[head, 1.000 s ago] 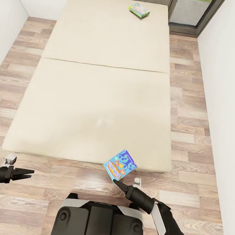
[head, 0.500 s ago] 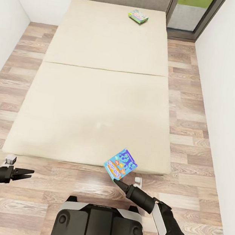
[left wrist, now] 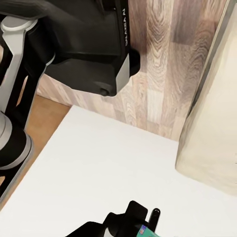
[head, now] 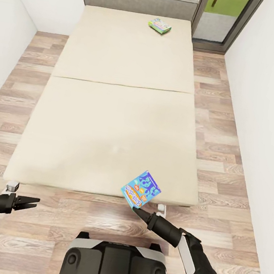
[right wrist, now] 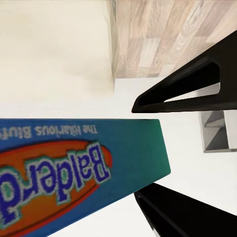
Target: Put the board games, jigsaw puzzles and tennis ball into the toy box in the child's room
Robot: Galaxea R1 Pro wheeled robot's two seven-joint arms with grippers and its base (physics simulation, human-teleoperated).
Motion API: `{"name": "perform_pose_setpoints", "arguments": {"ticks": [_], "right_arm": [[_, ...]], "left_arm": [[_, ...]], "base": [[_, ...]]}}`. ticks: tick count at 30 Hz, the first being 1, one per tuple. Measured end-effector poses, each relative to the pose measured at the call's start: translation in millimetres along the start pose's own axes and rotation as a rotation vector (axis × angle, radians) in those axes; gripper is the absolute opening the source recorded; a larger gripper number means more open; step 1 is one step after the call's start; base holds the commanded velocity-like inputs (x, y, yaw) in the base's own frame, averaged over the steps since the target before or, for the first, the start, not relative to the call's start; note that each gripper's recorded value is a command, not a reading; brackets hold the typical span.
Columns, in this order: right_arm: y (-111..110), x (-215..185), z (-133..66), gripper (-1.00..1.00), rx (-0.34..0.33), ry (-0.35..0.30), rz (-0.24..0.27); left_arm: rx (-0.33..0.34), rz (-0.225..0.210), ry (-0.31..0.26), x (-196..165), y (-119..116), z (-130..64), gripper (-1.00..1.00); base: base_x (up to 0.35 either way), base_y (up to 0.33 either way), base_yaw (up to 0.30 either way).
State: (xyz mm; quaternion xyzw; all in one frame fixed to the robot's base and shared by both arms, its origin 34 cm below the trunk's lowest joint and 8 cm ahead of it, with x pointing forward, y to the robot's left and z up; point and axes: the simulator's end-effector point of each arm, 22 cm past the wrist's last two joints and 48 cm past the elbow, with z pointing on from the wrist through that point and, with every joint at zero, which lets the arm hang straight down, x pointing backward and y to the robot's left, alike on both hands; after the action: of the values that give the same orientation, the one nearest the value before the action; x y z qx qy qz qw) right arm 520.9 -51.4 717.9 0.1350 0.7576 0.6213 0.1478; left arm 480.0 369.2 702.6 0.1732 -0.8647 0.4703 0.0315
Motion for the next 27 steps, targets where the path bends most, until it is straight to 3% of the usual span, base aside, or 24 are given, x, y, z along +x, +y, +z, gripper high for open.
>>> {"name": "perform_pose_setpoints", "arguments": {"ticks": [15, 19, 27], "right_arm": [[23.5, 5.1, -5.8, -1.00, -0.020, -0.007, -0.044], [37.3, -0.8, -6.7, -1.00, -0.036, -0.015, -0.083], [46.3, -4.5, -7.4, -1.00, -0.044, -0.019, -0.107]], "left_arm": [[0.007, 0.020, -0.012, -4.9, -10.0, -4.3, 1.00], [0.009, 0.025, -0.015, -6.0, -12.6, -5.5, 1.00], [0.013, 0.033, -0.024, -8.9, -18.1, -8.1, 1.00]], "base": [[0.000, 0.000, 0.000], [0.000, 0.000, 0.000], [0.000, 0.000, 0.000]]}}
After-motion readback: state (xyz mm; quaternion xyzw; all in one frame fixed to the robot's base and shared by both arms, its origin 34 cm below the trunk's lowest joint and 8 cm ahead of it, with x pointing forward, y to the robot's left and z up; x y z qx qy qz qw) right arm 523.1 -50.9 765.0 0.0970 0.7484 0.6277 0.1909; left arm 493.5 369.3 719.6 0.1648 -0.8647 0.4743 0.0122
